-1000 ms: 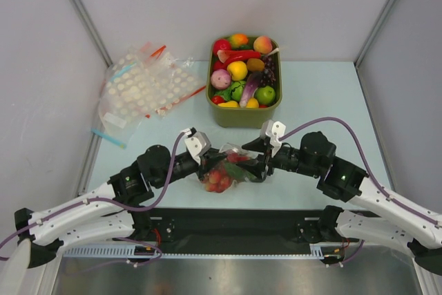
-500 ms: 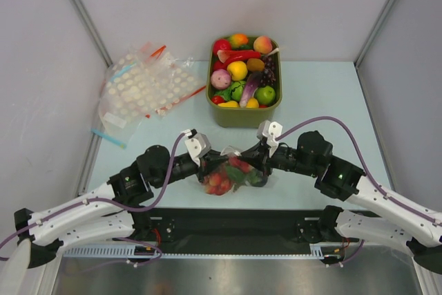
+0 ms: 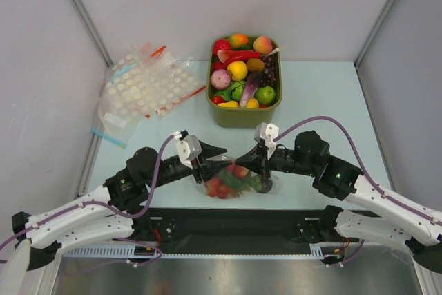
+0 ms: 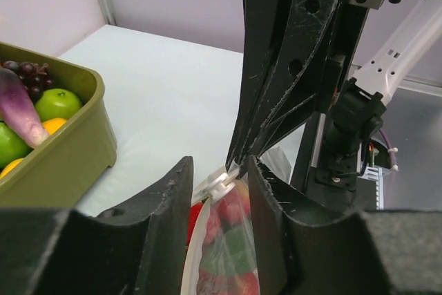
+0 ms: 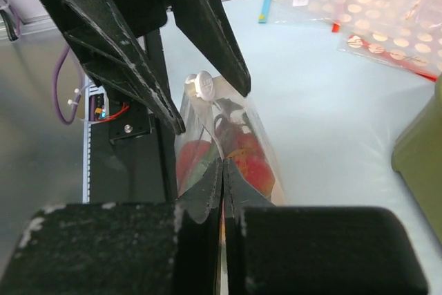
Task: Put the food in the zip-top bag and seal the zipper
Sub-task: Zip the zipper food storage bag at the center of the board.
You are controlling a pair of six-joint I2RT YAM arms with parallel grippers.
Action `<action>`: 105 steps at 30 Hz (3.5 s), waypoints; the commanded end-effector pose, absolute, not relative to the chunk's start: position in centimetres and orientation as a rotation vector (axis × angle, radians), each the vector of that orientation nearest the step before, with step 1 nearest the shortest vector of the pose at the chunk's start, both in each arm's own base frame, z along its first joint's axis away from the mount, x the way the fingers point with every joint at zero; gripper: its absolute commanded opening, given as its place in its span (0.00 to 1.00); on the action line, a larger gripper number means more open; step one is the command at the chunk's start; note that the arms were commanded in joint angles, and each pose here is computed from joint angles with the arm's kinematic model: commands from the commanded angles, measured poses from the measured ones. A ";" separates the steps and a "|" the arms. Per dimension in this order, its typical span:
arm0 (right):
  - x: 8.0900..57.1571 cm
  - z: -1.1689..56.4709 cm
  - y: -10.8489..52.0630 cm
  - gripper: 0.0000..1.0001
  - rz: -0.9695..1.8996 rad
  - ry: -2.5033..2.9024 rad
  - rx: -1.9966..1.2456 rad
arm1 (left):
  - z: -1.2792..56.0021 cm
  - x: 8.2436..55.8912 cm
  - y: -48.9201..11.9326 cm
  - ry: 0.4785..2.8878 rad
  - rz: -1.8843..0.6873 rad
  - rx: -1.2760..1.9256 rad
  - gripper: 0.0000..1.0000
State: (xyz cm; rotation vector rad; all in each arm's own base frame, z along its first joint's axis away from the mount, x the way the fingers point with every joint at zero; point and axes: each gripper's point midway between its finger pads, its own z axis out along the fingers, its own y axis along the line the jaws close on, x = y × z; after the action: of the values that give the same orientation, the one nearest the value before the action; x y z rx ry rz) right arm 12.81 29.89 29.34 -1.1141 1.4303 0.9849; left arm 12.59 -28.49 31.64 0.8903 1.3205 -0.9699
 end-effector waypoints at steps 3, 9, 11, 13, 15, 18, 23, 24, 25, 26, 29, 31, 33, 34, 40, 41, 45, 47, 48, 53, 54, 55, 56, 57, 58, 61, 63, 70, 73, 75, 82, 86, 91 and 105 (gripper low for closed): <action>11.9 32.2 30.4 0.00 1.051 1.317 -1.106 | 32.3 12.0 -29.3 1.277 -1.002 0.931 0.33; 11.7 32.4 30.1 0.00 1.052 1.300 -1.104 | 32.4 12.3 -29.0 1.279 -0.988 0.909 0.04; 11.6 32.2 30.1 0.00 1.048 1.298 -1.115 | 32.6 12.3 -28.9 1.278 -0.985 0.899 0.00; 11.6 32.1 30.0 0.04 1.043 1.298 -1.120 | 33.0 12.2 -28.6 1.267 -0.987 0.889 0.00; 11.7 32.0 30.0 0.21 1.031 1.299 -1.120 | 33.0 12.1 -28.5 1.263 -0.995 0.883 0.00; 11.8 31.8 30.2 0.41 1.036 1.302 -1.127 | 33.3 11.6 -28.5 1.239 -1.020 0.891 0.00; 11.2 31.8 30.6 0.48 1.069 1.279 -1.156 | 33.4 10.8 -29.0 1.227 -1.061 0.930 0.00; 11.2 31.6 30.7 0.51 1.072 1.283 -1.159 | 33.4 10.7 -29.1 1.225 -1.068 0.940 0.00; 11.2 31.7 30.8 0.51 1.076 1.280 -1.159 | 33.4 10.5 -29.2 1.223 -1.078 0.946 0.00; 11.1 31.7 30.8 0.52 1.080 1.277 -1.162 | 33.4 10.3 -29.3 1.219 -1.086 0.954 0.00; 10.9 31.6 31.1 0.52 1.097 1.269 -1.172 | 33.4 9.9 -29.6 1.214 -1.108 0.980 0.00; 10.8 31.5 31.1 0.49 1.103 1.268 -1.178 | 33.2 9.8 -29.8 1.219 -1.110 0.987 0.00; 10.7 31.3 31.3 0.46 1.108 1.271 -1.185 | 33.2 9.9 -29.8 1.221 -1.109 0.987 0.00; 10.7 31.3 31.4 0.45 1.110 1.273 -1.189 | 33.2 9.9 -29.8 1.221 -1.109 0.987 0.00; 10.6 30.8 31.8 0.37 1.113 1.289 -1.211 | 33.4 10.1 -29.4 1.219 -1.098 0.961 0.01; 10.6 30.8 31.9 0.35 1.114 1.289 -1.216 | 33.6 10.1 -29.3 1.218 -1.098 0.949 0.01; 10.5 30.7 32.0 0.20 1.115 1.294 -1.224 | 33.8 10.1 -29.0 1.209 -1.099 0.933 0.00; 10.5 30.8 32.0 0.06 1.117 1.294 -1.227 | 33.9 10.1 -29.0 1.209 -1.100 0.931 0.00; 10.4 30.8 32.0 0.00 1.119 1.292 -1.228 | 33.9 10.1 -29.0 1.206 -1.099 0.931 0.01; 10.5 31.3 31.5 0.00 1.111 1.279 -1.195 | 33.9 10.2 -28.8 1.207 -1.096 0.920 0.24; 10.4 31.8 31.3 0.00 1.109 1.260 -1.180 | 34.0 10.2 -28.7 1.205 -1.095 0.912 0.29; 10.5 31.7 31.1 0.00 1.104 1.264 -1.168 | 34.1 10.3 -28.6 1.200 -1.094 0.907 0.30; 10.5 31.8 31.0 0.00 1.106 1.261 -1.160 | 34.1 10.2 -28.6 1.200 -1.100 0.903 0.31; 10.5 31.9 31.0 0.00 1.104 1.255 -1.155 | 34.2 10.1 -28.5 1.197 -1.106 0.899 0.33; 10.4 32.0 30.8 0.00 1.104 1.250 -1.151 | 34.6 9.9 -28.3 1.182 -1.117 0.892 0.35; 10.2 32.0 30.8 0.00 1.113 1.250 -1.154 | 34.9 9.6 -28.0 1.160 -1.131 0.882 0.43; 10.2 32.1 30.8 0.00 1.116 1.245 -1.157 | 34.8 9.6 -28.0 1.158 -1.130 0.881 0.46; 9.9 32.2 30.9 0.00 1.132 1.241 -1.165 | 34.2 9.3 -28.6 1.165 -1.135 0.931 0.47; 9.7 32.1 30.8 0.00 1.142 1.244 -1.165 | 33.7 9.1 -29.2 1.177 -1.144 0.969 0.55; 9.8 32.1 30.7 0.00 1.147 1.248 -1.162 | 33.6 9.2 -29.5 1.186 -1.143 0.982 0.56; 9.7 33.1 30.4 0.00 1.197 1.213 -1.145 | 33.3 9.3 -29.7 1.199 -1.139 0.991 0.53; 9.8 33.2 30.2 0.00 1.210 1.206 -1.141 | 33.4 9.4 -29.6 1.202 -1.136 0.986 0.45; 9.8 33.1 30.2 0.00 1.214 1.203 -1.146 | 33.5 9.3 -29.6 1.196 -1.137 0.986 0.35; 10.5 34.5 28.7 0.00 1.188 1.171 -1.032 | 33.6 9.6 -29.1 1.186 -1.121 0.955 0.00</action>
State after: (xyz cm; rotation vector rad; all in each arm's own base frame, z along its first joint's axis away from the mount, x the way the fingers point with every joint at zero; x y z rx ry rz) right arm 10.01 29.61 31.05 -1.1280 1.2782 1.2020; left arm 9.67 -29.48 31.45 0.9894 1.2521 -1.1145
